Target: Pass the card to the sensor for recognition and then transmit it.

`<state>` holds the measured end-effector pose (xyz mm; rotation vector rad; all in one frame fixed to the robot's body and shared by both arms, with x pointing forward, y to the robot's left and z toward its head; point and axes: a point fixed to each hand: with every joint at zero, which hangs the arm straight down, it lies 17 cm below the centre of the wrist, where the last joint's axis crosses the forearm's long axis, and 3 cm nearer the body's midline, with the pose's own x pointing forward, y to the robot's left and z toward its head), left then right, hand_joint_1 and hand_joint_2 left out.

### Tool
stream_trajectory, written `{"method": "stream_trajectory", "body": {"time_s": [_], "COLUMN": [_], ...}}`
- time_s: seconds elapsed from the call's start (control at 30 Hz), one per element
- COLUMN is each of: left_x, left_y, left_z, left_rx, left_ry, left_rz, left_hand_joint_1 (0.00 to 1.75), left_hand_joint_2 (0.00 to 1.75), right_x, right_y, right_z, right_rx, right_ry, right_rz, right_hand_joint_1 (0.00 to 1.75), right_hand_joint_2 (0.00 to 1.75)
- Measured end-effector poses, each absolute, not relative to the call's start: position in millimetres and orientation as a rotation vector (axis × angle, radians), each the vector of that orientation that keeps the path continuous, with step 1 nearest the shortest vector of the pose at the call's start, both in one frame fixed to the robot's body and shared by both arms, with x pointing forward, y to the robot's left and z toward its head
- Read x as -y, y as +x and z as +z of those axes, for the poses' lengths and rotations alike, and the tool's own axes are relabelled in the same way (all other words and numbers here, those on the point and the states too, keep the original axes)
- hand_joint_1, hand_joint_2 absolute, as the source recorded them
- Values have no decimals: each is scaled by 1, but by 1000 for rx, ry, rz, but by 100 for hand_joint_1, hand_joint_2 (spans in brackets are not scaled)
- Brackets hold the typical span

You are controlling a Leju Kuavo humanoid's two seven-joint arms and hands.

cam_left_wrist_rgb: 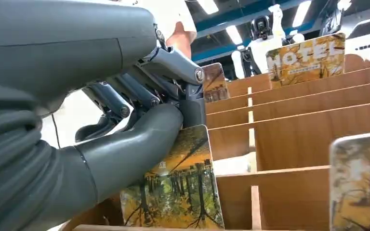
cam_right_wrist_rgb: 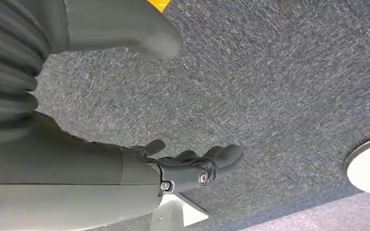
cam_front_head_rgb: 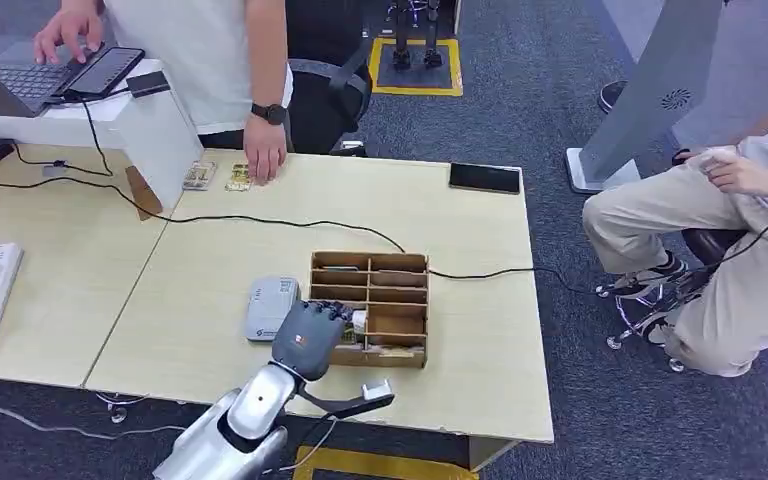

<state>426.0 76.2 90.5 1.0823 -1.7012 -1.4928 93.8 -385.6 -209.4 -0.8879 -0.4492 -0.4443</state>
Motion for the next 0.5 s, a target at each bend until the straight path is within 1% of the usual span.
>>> {"method": "stream_trajectory", "body": {"time_s": [0.13, 0.27, 0.5], "left_x": [-77, -81, -94], "left_y": [424, 421, 414], "left_z": [92, 99, 154], "left_rx": [1717, 1761, 1949], "left_ry": [1080, 1090, 1086], "left_rz": [-1477, -1402, -1040], "left_hand_joint_1": [175, 175, 175], "left_hand_joint_2": [175, 175, 175], "right_x": [385, 385, 383], "right_y": [95, 96, 103], "right_z": [-209, -209, -208], "right_rx": [453, 458, 479], "right_ry": [-887, -886, -884], "right_rz": [-441, -438, -376], "right_hand_joint_1": [0, 0, 0], "right_hand_joint_2": [175, 175, 175]}}
